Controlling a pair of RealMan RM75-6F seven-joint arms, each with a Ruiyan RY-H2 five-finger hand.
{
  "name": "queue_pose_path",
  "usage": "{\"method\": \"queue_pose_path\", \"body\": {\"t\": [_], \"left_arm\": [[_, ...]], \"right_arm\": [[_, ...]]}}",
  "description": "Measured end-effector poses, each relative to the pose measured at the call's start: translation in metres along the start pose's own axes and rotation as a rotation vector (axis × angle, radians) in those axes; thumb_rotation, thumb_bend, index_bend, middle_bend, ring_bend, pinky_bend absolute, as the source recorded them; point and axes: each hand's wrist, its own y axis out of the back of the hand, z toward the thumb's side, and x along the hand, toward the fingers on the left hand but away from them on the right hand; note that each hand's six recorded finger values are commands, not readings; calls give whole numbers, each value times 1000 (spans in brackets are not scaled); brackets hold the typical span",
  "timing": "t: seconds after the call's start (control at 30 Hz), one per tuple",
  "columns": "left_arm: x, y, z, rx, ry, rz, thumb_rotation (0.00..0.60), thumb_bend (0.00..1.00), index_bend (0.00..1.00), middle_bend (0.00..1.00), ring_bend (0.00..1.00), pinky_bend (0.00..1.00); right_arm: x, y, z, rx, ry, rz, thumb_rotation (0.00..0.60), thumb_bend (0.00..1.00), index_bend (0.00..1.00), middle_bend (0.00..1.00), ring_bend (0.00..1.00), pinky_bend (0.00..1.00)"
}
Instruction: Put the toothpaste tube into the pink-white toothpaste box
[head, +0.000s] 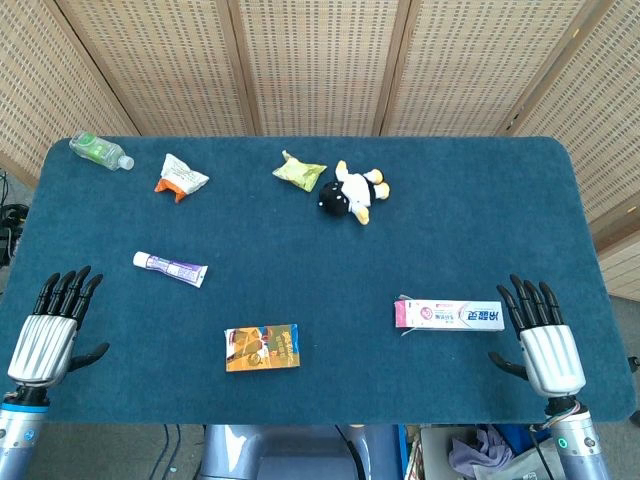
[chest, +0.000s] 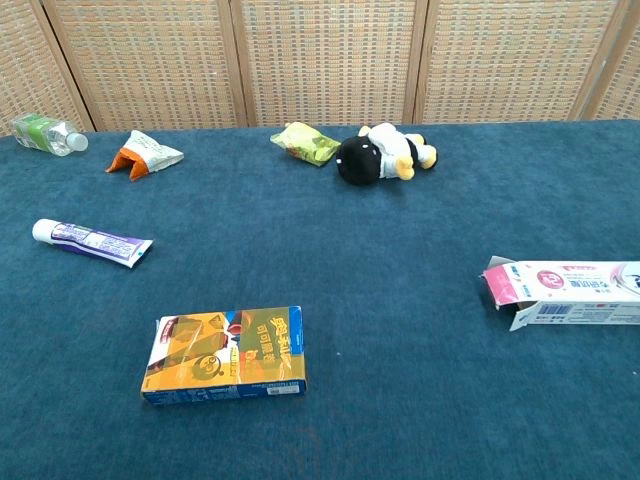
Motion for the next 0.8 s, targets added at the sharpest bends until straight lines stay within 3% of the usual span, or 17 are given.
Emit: {"method": "queue_pose_path", "body": {"t": [0.8], "left_arm": [[1,-3,1,6,1,-20,600,159,0,0,0,0]], "right_arm": [[1,-2,3,0,0,30,600,0,0,0,0,0]]}}
